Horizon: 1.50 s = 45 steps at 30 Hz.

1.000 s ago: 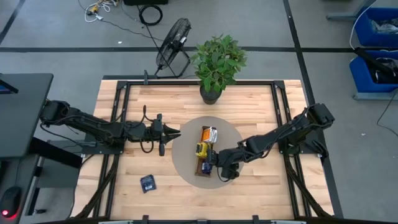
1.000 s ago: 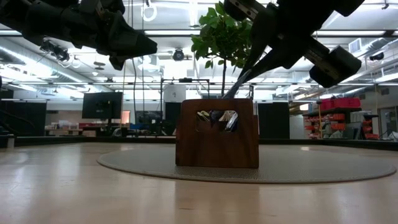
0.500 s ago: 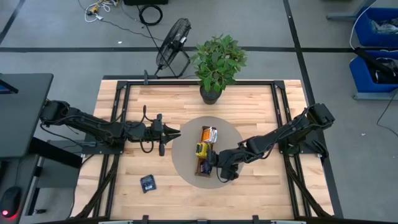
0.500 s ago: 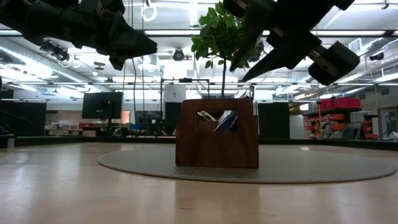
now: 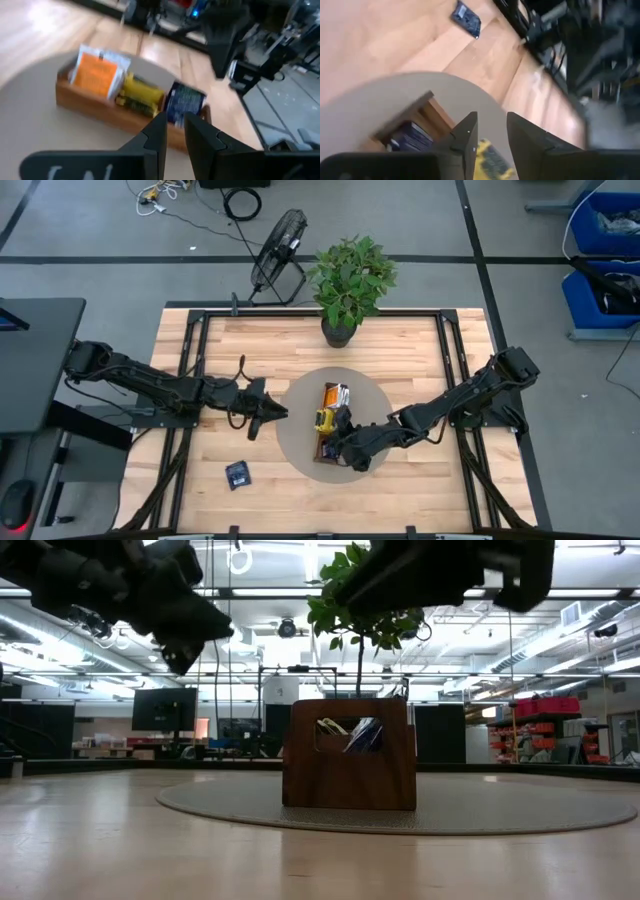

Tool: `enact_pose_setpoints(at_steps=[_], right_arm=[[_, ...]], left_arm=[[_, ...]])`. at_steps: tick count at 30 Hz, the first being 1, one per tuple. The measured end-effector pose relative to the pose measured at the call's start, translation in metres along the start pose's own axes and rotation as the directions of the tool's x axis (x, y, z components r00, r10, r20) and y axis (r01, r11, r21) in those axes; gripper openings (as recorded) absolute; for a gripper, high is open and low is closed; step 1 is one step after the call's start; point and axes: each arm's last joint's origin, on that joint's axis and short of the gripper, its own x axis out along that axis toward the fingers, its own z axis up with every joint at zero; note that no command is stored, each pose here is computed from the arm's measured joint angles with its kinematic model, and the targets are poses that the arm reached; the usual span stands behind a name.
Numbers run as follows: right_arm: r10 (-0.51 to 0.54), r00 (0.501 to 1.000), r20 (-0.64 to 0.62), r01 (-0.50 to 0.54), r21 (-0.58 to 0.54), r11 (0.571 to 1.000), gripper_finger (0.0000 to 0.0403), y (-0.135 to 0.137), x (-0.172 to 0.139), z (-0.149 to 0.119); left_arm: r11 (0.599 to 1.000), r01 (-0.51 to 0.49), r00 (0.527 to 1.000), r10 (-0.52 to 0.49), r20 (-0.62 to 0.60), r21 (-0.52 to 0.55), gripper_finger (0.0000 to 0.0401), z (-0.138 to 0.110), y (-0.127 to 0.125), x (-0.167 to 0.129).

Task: Pick & Place Tea
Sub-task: Put the purple tea bag into the bottom compartment of the bottom section wooden organizer

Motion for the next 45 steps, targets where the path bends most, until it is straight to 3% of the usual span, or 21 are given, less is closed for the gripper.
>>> enact_pose_setpoints(at_steps=[4,8,13,17,20,25,28,33,39,45], right_arm=[[0.073,0.996,0.054,-0.083,0.224,0.971,0.0114,0.000,0.000,0.001],[0.152,0.960,0.235,-0.232,0.359,0.904,0.0103,-0.001,-0.005,0.003],[0.098,0.918,0.383,-0.273,0.436,0.858,0.0079,0.005,-0.023,-0.013],[-0.017,0.858,0.514,-0.282,0.498,0.820,0.0066,0.006,-0.046,-0.029],[-0.083,0.840,0.536,-0.268,0.542,0.796,0.0063,0.009,-0.060,-0.044],[-0.124,0.845,0.520,-0.259,0.601,0.756,0.0062,0.014,-0.077,-0.061],[-0.116,0.864,0.490,-0.248,0.614,0.749,0.0062,0.016,-0.082,-0.068],[-0.100,0.880,0.465,-0.234,0.606,0.760,0.0062,0.016,-0.084,-0.071],[-0.091,0.899,0.429,-0.210,0.603,0.770,0.0062,0.018,-0.082,-0.074],[-0.088,0.926,0.368,-0.171,0.614,0.771,0.0062,0.020,-0.080,-0.078]], left_arm=[[1.000,-0.005,0.998,0.004,-0.057,-0.017,0.0069,-0.010,-0.009,-0.001],[0.998,0.013,0.997,-0.017,0.069,0.063,0.0069,-0.009,-0.034,-0.007],[0.979,-0.050,0.988,0.019,0.155,0.197,0.0069,-0.013,-0.058,-0.020],[0.974,0.010,0.990,-0.041,0.131,0.227,0.0069,-0.018,-0.071,-0.028],[0.985,0.039,0.997,-0.051,0.065,0.169,0.0069,-0.026,-0.074,-0.034],[1.000,0.002,0.991,-0.001,-0.135,0.006,0.0069,-0.049,-0.071,-0.041],[0.992,-0.042,0.958,0.007,-0.287,-0.116,0.0069,-0.061,-0.066,-0.044],[0.946,-0.087,0.880,-0.074,-0.469,-0.312,0.0069,-0.071,-0.064,-0.049],[0.907,-0.087,0.826,-0.167,-0.539,-0.413,0.0069,-0.076,-0.070,-0.053],[0.886,-0.149,0.833,-0.127,-0.538,-0.440,0.0069,-0.077,-0.069,-0.055]])
